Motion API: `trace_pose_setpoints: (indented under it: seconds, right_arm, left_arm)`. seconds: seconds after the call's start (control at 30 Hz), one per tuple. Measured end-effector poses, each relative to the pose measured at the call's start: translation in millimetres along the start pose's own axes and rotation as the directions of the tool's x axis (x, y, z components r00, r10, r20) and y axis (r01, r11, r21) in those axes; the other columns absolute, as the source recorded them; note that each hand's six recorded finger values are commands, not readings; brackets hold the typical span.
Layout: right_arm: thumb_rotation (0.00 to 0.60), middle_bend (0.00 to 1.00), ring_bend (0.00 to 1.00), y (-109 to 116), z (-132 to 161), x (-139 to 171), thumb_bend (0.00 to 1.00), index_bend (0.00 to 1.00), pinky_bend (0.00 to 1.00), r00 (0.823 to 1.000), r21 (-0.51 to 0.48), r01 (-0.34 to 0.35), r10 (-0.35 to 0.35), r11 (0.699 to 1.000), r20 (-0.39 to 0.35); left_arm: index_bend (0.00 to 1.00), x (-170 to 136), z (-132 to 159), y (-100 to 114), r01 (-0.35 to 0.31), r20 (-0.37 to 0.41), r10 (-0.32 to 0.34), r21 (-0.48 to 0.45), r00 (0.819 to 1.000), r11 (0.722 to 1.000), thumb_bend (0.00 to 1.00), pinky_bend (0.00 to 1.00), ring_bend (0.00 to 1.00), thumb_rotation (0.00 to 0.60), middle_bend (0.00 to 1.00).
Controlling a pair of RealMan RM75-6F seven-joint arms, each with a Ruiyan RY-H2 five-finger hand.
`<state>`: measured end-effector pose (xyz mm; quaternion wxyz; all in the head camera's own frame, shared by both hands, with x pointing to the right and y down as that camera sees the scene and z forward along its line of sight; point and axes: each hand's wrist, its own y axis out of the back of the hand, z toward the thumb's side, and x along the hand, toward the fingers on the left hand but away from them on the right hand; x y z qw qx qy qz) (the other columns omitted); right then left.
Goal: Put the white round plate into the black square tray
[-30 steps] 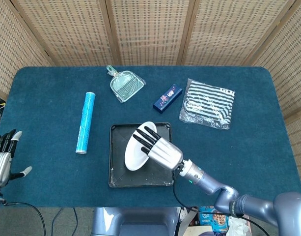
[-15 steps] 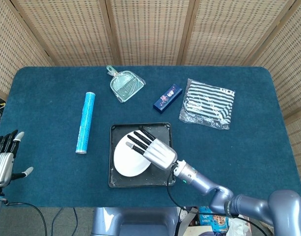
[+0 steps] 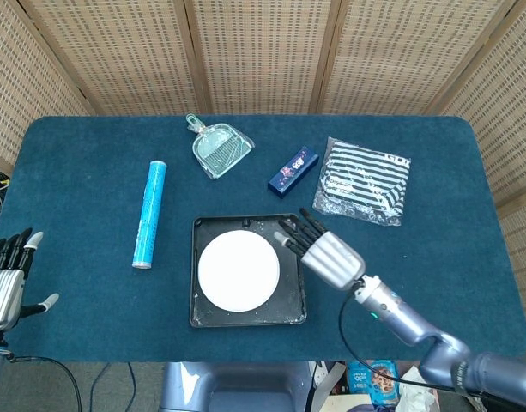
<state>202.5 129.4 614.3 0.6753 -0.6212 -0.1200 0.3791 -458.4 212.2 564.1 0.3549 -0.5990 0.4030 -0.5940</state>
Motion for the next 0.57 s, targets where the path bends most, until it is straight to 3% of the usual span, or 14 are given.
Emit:
trace_pose_setpoints:
  seconds: [0.1,0.2,0.3,0.43,0.57]
  right_arm:
    - [0.6,0.0,0.0,-8,-28,35,0.0,0.0,0.0,0.995,0.021,-0.061,0.06,0.998,0.081]
    - [0.6,0.0,0.0,-14,-49,68,0.0,0.0,0.0,0.977,-0.01,-0.094,0.095,0.995,0.189]
    - [0.6,0.0,0.0,-17,-64,98,0.0,0.0,0.0,0.947,-0.081,-0.09,0.11,0.993,0.303]
    - [0.6,0.0,0.0,-18,-77,138,0.0,0.0,0.0,0.888,-0.193,-0.03,0.114,0.981,0.445]
    - [0.6,0.0,0.0,-21,-80,168,0.0,0.0,0.0,0.834,-0.272,0.039,0.119,0.961,0.539]
  left_arm:
    - [0.0,-3,2,3,-0.012,0.009,0.012,-0.005,1.0,1.0,0.0,0.0,0.0,0.6,0.0]
    - [0.0,-8,3,7,-0.028,0.02,0.028,-0.007,0.999,1.0,0.0,0.0,0.0,0.6,0.0]
    - [0.0,-12,4,8,-0.04,0.028,0.04,-0.003,0.999,0.999,0.0,0.0,0.0,0.6,0.0]
    - [0.0,-16,8,7,-0.044,0.043,0.044,0.002,0.998,0.999,0.0,0.0,0.0,0.6,0.0]
    - [0.0,-19,10,6,-0.045,0.05,0.044,0.007,0.998,0.999,0.0,0.0,0.0,0.6,0.0]
